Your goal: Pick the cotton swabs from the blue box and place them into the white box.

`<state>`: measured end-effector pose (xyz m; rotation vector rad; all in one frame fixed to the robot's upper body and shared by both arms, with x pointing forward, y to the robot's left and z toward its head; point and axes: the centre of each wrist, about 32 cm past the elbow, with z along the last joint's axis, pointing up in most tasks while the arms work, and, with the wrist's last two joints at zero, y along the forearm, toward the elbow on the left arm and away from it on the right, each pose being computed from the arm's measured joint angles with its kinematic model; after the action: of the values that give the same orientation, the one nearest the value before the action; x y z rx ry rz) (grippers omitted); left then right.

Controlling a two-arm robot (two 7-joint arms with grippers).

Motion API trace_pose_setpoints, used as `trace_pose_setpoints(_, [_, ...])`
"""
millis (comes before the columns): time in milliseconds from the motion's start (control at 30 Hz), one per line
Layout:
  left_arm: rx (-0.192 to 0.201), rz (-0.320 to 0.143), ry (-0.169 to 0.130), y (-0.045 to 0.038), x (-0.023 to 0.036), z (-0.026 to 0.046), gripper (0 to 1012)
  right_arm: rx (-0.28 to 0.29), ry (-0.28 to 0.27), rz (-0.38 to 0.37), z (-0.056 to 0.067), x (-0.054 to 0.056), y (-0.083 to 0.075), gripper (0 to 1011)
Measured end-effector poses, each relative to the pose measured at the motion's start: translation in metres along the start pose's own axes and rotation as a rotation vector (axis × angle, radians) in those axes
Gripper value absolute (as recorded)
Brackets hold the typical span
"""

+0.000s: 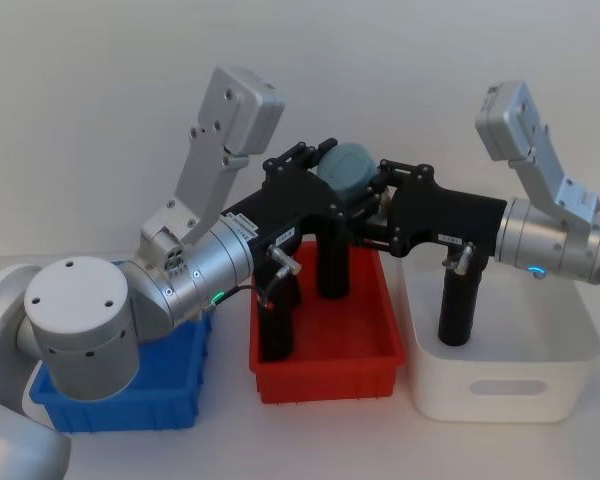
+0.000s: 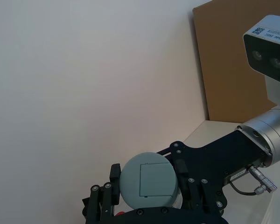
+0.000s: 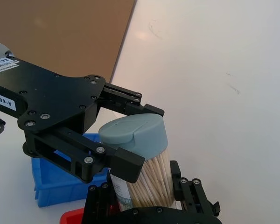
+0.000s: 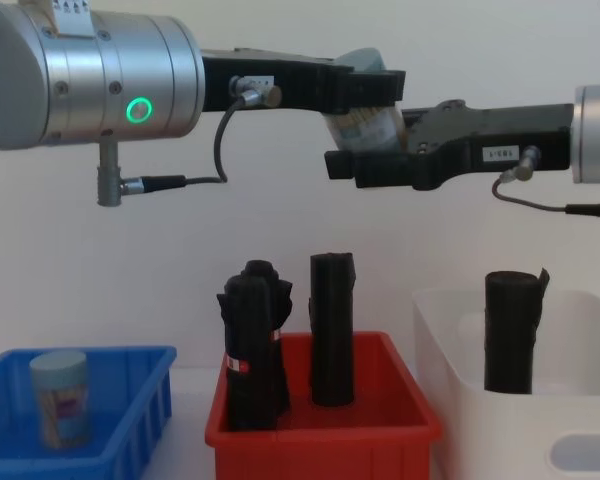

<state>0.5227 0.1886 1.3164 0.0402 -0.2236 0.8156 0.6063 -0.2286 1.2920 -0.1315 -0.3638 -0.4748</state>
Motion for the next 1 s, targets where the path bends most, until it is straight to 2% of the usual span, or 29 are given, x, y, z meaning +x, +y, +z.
trace_pose_setpoints(400, [0.001, 0.0, -0.001, 0.0, 0.0, 0.0, 722, 0.002, 0.0, -0.001, 0.0002, 0.0, 0.0, 652])
trace_pose_setpoints(500, [0.006, -0.001, 0.0, 0.0, -0.0002, -0.0005, 776, 0.005, 0.0, -0.002, 0.0008, 0.0001, 0.0, 652])
trace_pose_setpoints(767, [0.005, -0.001, 0.0, -0.0001, -0.0002, -0.0004, 1003, 0.005, -0.002, -0.006, 0.0007, 0.0003, -0.0006, 650])
trace_pose_setpoints(1000, [0.004, 0.0, 0.0, -0.0001, 0.0, -0.0003, 1003, 0.006, -0.006, -0.048, -0.0009, -0.0003, -0.0072, 650])
